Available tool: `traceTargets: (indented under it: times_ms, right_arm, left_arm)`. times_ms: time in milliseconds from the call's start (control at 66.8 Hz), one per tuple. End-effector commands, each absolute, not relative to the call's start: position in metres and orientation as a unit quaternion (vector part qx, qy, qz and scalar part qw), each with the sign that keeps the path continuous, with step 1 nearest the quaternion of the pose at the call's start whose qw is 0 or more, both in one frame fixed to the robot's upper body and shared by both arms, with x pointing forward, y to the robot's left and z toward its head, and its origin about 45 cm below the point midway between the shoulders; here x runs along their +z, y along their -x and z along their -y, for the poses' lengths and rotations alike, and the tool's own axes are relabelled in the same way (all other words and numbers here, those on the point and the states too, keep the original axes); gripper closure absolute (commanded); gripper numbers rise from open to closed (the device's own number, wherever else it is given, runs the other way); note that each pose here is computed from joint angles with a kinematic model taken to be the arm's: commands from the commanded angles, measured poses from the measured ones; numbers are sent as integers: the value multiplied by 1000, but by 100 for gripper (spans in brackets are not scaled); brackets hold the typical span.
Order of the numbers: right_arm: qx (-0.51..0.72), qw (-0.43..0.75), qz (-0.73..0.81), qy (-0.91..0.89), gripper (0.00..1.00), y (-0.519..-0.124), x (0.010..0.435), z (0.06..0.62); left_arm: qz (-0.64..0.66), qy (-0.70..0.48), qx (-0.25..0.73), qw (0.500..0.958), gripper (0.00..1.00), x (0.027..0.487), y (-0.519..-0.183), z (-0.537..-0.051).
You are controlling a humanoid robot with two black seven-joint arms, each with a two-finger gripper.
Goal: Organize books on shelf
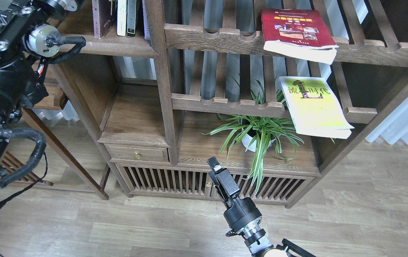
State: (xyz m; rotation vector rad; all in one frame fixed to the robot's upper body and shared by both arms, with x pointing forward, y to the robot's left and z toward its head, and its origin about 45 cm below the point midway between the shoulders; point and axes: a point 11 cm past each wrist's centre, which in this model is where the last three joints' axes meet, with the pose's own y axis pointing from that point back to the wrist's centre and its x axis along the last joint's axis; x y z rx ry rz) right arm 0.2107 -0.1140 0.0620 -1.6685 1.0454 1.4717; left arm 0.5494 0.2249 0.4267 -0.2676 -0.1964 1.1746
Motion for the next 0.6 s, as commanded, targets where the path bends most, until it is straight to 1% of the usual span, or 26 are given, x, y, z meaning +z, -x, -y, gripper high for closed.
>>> traceTargets:
  times_ms: [0, 165, 314, 389, 494, 584]
  right_arm:
    - [565, 334, -403, 638, 4, -210, 61, 115]
    - [563, 335, -401, 640, 4, -212, 62, 115]
    - [563, 336, -402, 639, 3, -212, 62, 115]
    - [563, 336, -403, 638, 1, -212, 62, 115]
    - [564, 341, -404, 634, 1, -212, 62, 116]
    - [555, 353, -413, 629, 1, -219, 65, 124]
  left_arm:
    - [101, 140, 554, 814, 60, 444, -549, -222]
    - [106, 167, 553, 809, 59, 470, -550, -217]
    - [115, 181, 545, 811, 59, 481, -546, -214]
    - [115, 194, 541, 810, 59, 486, -543, -216]
    - [111, 224, 526, 813, 56, 497, -537, -215]
    - [114, 234, 519, 814, 53, 496, -530, -221]
